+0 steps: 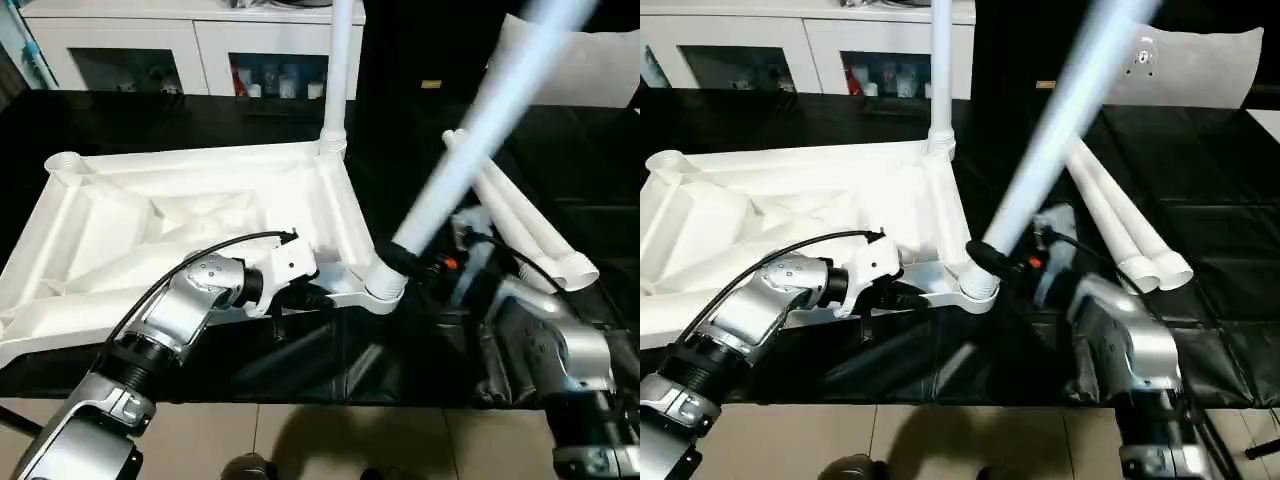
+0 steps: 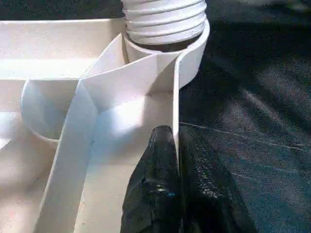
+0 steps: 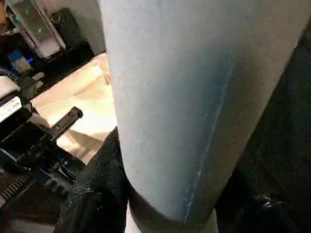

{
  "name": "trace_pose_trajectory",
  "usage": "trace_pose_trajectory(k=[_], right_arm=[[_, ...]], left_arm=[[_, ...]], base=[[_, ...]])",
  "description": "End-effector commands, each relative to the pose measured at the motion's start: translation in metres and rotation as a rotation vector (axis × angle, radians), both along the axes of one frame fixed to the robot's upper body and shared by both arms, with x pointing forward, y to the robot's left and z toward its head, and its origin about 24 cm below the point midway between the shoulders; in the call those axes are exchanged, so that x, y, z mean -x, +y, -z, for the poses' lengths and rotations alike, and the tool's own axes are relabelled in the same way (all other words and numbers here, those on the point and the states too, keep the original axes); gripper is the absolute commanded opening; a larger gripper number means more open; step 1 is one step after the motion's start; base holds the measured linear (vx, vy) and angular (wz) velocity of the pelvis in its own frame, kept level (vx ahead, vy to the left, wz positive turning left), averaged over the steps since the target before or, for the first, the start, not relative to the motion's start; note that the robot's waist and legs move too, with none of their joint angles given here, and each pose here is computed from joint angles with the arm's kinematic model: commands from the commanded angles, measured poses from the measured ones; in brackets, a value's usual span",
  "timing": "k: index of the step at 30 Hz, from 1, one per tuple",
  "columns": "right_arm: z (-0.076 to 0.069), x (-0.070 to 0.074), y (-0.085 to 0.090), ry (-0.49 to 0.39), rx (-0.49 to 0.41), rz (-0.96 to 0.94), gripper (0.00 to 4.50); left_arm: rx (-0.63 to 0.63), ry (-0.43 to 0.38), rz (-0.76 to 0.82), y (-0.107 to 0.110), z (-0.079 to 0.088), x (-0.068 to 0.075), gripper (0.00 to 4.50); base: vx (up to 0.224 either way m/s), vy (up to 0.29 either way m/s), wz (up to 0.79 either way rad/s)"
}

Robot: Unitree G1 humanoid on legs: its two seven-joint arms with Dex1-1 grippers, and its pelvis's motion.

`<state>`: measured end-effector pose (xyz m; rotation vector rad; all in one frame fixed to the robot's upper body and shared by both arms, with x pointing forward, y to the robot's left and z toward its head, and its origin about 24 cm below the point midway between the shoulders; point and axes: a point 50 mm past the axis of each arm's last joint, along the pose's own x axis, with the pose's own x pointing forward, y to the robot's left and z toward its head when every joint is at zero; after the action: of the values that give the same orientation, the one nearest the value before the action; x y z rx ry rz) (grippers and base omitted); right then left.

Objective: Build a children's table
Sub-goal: Insert table leg to table base, then rotate leg to tighten

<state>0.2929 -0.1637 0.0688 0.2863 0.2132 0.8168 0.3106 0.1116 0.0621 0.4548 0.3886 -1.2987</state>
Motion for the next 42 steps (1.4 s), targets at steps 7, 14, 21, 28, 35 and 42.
trace_pose_trajectory(k=[7, 14, 21, 28, 35, 42], right_arm=[[0.026, 0.015, -0.005, -0.013, 0.236, -0.033, 1.88], [0.034, 0.011, -0.005, -0.012, 0.443, -0.132, 1.88], [0.044, 0.011, 0.005, 0.047, 0.474, -0.286, 1.88], [0.041, 0.005, 0.014, 0.083, 0.421, -0.367, 1.88], [0.037, 0.000, 0.020, 0.086, 0.410, -0.367, 1.88], [0.039, -0.005, 0.024, 0.103, 0.459, -0.270, 1.88]], left_arm=[[0.018, -0.036, -0.043, 0.002, -0.011, -0.007, 0.00], [-0.039, -0.072, 0.008, 0.003, -0.011, -0.006, 0.00], [-0.098, -0.101, 0.084, 0.004, -0.012, -0.008, 0.00], [-0.125, -0.159, 0.100, 0.003, -0.028, -0.029, 0.00], [-0.111, -0.130, 0.072, 0.011, -0.028, -0.028, 0.00], [-0.072, -0.029, -0.008, 0.020, -0.015, -0.008, 0.00]], base=[[0.000, 0.000, 0.00], [0.000, 0.000, 0.00], [0.000, 0.000, 0.00], [0.000, 0.000, 0.00], [0.000, 0.000, 0.00], [0.000, 0.000, 0.00]])
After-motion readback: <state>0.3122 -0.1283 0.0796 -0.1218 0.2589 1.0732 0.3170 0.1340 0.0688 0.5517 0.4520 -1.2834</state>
